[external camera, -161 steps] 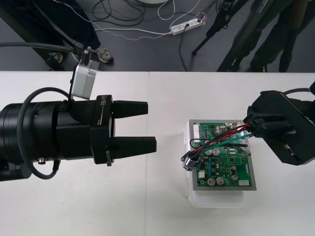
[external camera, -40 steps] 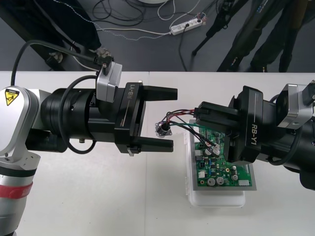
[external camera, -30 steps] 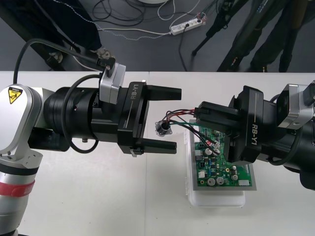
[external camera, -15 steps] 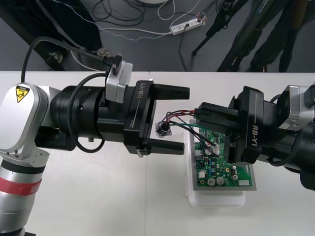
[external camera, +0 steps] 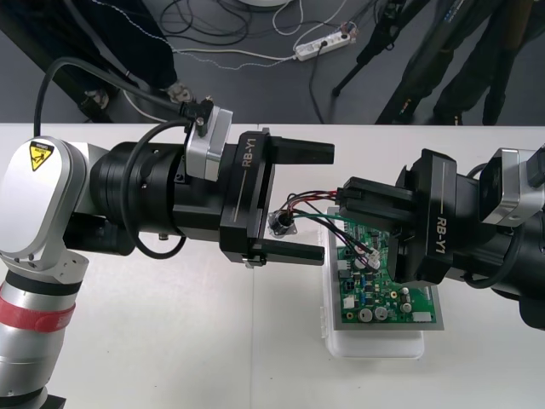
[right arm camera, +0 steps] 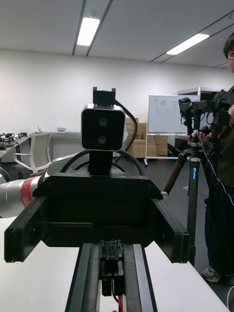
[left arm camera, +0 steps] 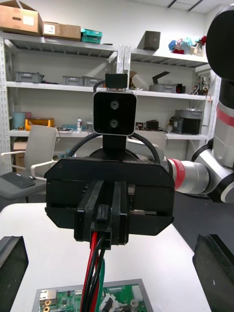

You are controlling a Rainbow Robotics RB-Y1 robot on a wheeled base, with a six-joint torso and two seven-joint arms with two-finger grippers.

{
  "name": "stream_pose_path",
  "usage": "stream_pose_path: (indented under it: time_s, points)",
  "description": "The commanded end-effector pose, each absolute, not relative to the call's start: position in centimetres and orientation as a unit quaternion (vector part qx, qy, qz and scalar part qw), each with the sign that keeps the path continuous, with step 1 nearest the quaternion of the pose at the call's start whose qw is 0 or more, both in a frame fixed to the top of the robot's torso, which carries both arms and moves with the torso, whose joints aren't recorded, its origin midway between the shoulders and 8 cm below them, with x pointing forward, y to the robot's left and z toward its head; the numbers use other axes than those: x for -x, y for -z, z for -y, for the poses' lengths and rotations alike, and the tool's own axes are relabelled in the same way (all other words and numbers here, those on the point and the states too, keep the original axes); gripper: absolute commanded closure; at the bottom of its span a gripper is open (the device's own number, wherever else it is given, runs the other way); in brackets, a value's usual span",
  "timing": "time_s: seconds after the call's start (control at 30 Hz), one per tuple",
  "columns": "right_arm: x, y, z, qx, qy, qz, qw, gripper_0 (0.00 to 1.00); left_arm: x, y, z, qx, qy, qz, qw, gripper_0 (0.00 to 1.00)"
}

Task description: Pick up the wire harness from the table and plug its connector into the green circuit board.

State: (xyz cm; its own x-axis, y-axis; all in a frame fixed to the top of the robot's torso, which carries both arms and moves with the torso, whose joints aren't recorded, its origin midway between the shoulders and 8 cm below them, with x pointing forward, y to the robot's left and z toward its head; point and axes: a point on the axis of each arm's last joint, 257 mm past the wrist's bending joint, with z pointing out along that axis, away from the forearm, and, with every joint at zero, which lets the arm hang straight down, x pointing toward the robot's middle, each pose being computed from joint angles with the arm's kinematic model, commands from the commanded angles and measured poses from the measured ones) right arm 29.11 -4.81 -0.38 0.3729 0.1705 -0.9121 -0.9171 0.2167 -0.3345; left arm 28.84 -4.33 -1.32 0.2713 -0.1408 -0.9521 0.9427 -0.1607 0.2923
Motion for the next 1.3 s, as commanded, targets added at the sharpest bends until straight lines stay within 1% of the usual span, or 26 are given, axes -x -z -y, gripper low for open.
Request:
stream_pose_path:
  time_s: [0.03,0.87,0.9,0.93,0.97,1.0,1.03,1.2,1.3]
  points:
    - [-27.40,-1.14,3.81,0.496,-0.404,-0.352,0.683,1.00,-27.90,0.42,5.89,-0.611,0.469,-0.300,0.563,0.00]
    - [-27.40,-1.11,3.82,0.496,-0.403,-0.353,0.683,1.00,-28.10,0.07,6.72,-0.611,0.455,-0.286,0.581,0.00]
    - [-27.38,-1.08,3.84,0.497,-0.404,-0.353,0.682,1.00,-28.07,0.00,6.72,-0.612,0.455,-0.284,0.581,0.02]
    - [-27.42,-0.98,3.89,0.496,-0.404,-0.355,0.681,1.00,-28.07,0.00,6.72,-0.612,0.455,-0.284,0.581,0.06]
    - [-27.37,-1.06,3.93,0.497,-0.404,-0.354,0.682,1.00,-28.11,-0.08,6.72,-0.610,0.455,-0.285,0.582,0.11]
    - [-27.31,-1.13,3.96,0.496,-0.405,-0.353,0.682,1.00,-28.12,-0.13,6.72,-0.610,0.455,-0.284,0.583,0.18]
    - [-27.29,-1.13,3.98,0.496,-0.406,-0.353,0.681,1.00,-28.10,-0.16,6.71,-0.610,0.456,-0.283,0.584,0.23]
    - [-27.23,-1.03,4.07,0.497,-0.407,-0.354,0.680,1.00,-28.16,-0.35,6.71,-0.607,0.456,-0.283,0.586,0.34]
    - [-27.20,-0.98,4.07,0.498,-0.407,-0.354,0.679,1.00,-28.17,-0.36,6.69,-0.606,0.457,-0.283,0.587,0.55]
